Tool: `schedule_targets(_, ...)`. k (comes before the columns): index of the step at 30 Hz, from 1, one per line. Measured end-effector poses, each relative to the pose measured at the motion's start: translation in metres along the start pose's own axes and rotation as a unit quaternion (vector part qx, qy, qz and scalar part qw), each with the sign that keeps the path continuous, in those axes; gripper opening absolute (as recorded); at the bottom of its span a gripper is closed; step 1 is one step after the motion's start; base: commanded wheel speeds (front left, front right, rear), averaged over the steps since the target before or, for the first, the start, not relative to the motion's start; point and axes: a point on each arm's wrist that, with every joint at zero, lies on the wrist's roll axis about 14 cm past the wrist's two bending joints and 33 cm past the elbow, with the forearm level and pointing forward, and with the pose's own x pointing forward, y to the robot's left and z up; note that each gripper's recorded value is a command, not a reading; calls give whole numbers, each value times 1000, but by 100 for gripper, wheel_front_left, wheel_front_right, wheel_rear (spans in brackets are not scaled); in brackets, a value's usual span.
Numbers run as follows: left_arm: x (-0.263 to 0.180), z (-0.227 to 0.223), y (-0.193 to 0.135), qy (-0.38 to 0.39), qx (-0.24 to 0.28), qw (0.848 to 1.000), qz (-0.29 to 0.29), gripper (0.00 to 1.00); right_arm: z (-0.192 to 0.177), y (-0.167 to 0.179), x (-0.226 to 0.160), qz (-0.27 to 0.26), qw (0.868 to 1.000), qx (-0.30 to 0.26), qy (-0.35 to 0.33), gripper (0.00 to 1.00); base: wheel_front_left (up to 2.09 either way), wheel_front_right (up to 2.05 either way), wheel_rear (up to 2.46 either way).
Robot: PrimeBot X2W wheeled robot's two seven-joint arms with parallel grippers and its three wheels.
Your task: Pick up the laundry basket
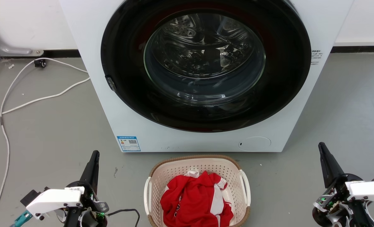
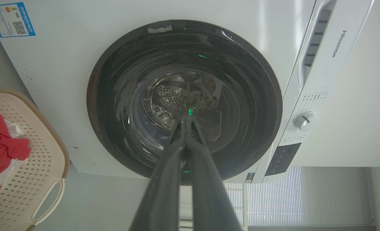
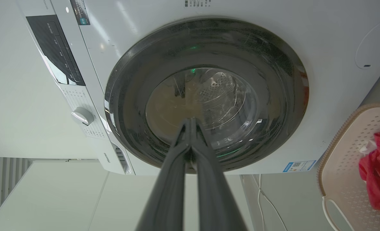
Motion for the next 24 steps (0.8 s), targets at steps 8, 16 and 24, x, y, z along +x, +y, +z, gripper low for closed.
schedule_targets(8,-8,-5,18,0,-4,1000,26,100,-2,-18,-9,-27,1000,-1,-3,100,0,0,0)
schedule_targets(16,-5,-13,8,3,51,999,13,100,-7,-15,-7,-23,998,-61,-4,100,0,0,0)
schedule_targets(24,-3,-19,-4,8,145,989,-7,100,-14,-4,-5,-8,982,-187,6,100,0,0,0)
